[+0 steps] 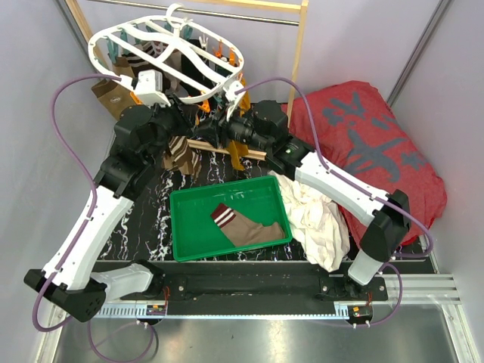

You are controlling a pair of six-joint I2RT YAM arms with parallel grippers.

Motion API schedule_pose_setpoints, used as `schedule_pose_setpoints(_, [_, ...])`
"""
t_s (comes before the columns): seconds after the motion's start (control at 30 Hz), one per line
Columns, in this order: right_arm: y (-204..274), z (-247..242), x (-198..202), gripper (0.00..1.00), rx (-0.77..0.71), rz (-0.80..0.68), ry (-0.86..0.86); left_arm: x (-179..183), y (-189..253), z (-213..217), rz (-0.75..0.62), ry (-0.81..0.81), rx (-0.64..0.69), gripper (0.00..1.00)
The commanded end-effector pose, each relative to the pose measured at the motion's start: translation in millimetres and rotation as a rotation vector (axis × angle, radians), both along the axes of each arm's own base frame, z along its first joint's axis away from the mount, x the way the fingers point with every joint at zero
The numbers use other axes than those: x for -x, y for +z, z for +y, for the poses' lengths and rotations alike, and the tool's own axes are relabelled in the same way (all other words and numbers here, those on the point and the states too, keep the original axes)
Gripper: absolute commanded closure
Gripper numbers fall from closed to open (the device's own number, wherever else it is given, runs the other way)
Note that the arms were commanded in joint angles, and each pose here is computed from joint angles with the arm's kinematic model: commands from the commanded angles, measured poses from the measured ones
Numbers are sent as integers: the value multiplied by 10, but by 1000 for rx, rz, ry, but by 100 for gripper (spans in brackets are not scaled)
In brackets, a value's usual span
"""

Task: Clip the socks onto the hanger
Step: Open the clamp at the hanger, then pick up the sock from the bin.

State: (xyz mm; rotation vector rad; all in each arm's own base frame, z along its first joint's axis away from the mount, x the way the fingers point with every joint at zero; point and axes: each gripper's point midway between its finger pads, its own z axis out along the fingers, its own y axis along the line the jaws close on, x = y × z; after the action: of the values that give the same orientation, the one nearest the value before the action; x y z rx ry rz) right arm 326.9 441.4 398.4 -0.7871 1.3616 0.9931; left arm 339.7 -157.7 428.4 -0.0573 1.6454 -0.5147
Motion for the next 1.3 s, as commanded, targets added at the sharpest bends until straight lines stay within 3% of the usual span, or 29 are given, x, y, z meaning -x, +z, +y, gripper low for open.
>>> schedule_pose_setpoints(0.0, [-210, -154, 204, 53, 65, 73, -18, -67, 298, 55, -122, 26, 18, 89])
schedule_pose_setpoints(0.1, [-543, -260, 274, 46, 127, 153, -31, -76, 251, 47, -113, 26, 14, 90])
schedule_pose_setpoints(0.3, [-1600, -517, 511, 47, 329, 392, -56, -84, 241, 57, -111, 34, 16, 96])
schedule_pose_setpoints(0.43, [-2418, -680, 805, 48, 567, 582, -58, -84, 251, 67, -111, 40, 20, 100])
schedule_pose_setpoints(0.6, [-3083, -682, 1045, 49, 797, 682, -71, -74, 255, 80, -110, 45, 20, 100])
schedule_pose_setpoints(0.8, [-3356, -415, 1121, 49, 942, 630, -81, -67, 251, 92, -105, 49, 20, 100])
schedule_pose_setpoints(1.27, [-3525, -296, 955, 55, 1046, 601, -210, -61, 251, 70, -99, 38, 30, 100])
